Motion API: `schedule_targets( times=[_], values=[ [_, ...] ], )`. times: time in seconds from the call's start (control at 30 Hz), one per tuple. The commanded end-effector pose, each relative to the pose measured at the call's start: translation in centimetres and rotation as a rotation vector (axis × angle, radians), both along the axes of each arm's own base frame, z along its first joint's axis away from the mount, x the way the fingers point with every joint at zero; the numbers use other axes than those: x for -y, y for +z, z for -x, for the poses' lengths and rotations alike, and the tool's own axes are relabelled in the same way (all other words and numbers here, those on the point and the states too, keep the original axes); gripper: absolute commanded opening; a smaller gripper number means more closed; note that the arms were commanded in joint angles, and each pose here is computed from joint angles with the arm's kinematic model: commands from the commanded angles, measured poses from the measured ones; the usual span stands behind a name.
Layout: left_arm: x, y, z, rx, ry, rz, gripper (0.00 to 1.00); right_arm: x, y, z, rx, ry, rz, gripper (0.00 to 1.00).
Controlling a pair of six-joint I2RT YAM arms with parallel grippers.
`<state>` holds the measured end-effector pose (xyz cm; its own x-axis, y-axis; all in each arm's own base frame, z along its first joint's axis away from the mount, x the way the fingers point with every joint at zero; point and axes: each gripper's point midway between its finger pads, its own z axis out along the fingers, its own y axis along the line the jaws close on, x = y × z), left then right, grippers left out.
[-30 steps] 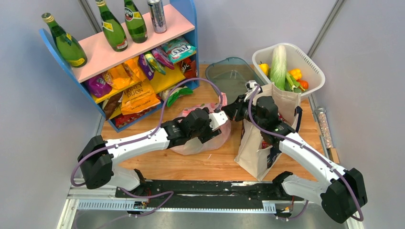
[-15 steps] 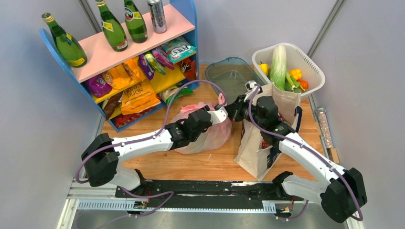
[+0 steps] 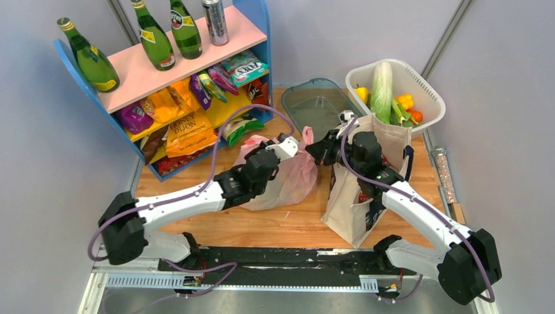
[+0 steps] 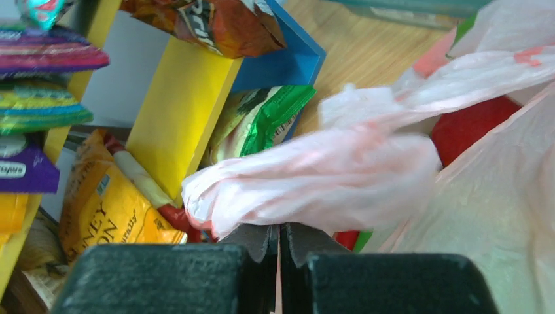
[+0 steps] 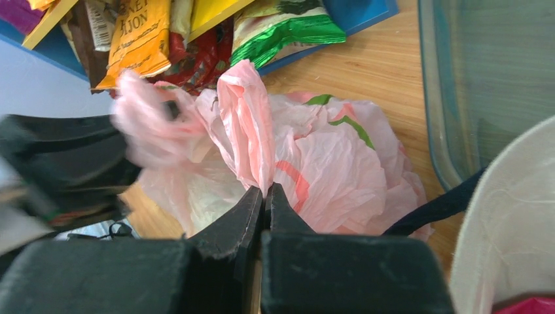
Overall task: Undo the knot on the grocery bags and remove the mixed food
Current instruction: Untie the takeout bag at the center of the board.
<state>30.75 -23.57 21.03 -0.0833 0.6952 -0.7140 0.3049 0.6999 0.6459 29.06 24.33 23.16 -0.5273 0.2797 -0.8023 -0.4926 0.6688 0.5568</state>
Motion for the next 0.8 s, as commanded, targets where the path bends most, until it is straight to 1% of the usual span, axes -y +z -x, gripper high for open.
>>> schedule_targets(
  times=[0.0,0.13,0.23,0.3,0.43,0.57,0.67,0.73,0.77],
  values=[
    [-1.5,3.6,1.8,-0.013,0.012,0.292,0.0,1.8,0.8,-1.4,0.022,-0.09,0.003,0.0],
    [-4.4,3.8,2.9,-0.061,0.043,0.426,0.0,3.2,1.2,-2.1,0.032,-0.148,0.006,0.0],
    [-5.9,3.9,3.9,-0.099,0.035,0.542,0.0,4.0,1.7,-2.7,0.055,-0.181,0.021,0.0],
    [-6.8,4.1,4.3,-0.11,0.043,0.597,0.0,4.4,1.9,-3.2,0.07,-0.202,0.043,0.0],
    [-8.2,4.6,5.2,-0.112,0.059,0.653,0.0,5.4,3.0,-4.1,0.111,-0.251,0.084,0.0],
    [-8.4,4.7,6.1,-0.132,0.031,0.668,0.0,6.5,4.0,-4.8,0.152,-0.301,0.118,0.0],
    [-8.6,5.1,6.5,-0.134,0.013,0.678,0.0,6.7,5.1,-5.1,0.176,-0.306,0.121,0.0],
    [-7.8,5.6,7.1,-0.157,-0.047,0.682,0.0,6.4,5.5,-5.1,0.181,-0.288,0.113,0.0],
    [-6.8,6.3,7.6,-0.177,-0.111,0.689,0.02,6.1,5.5,-5.0,0.179,-0.278,0.11,0.0]
  ],
)
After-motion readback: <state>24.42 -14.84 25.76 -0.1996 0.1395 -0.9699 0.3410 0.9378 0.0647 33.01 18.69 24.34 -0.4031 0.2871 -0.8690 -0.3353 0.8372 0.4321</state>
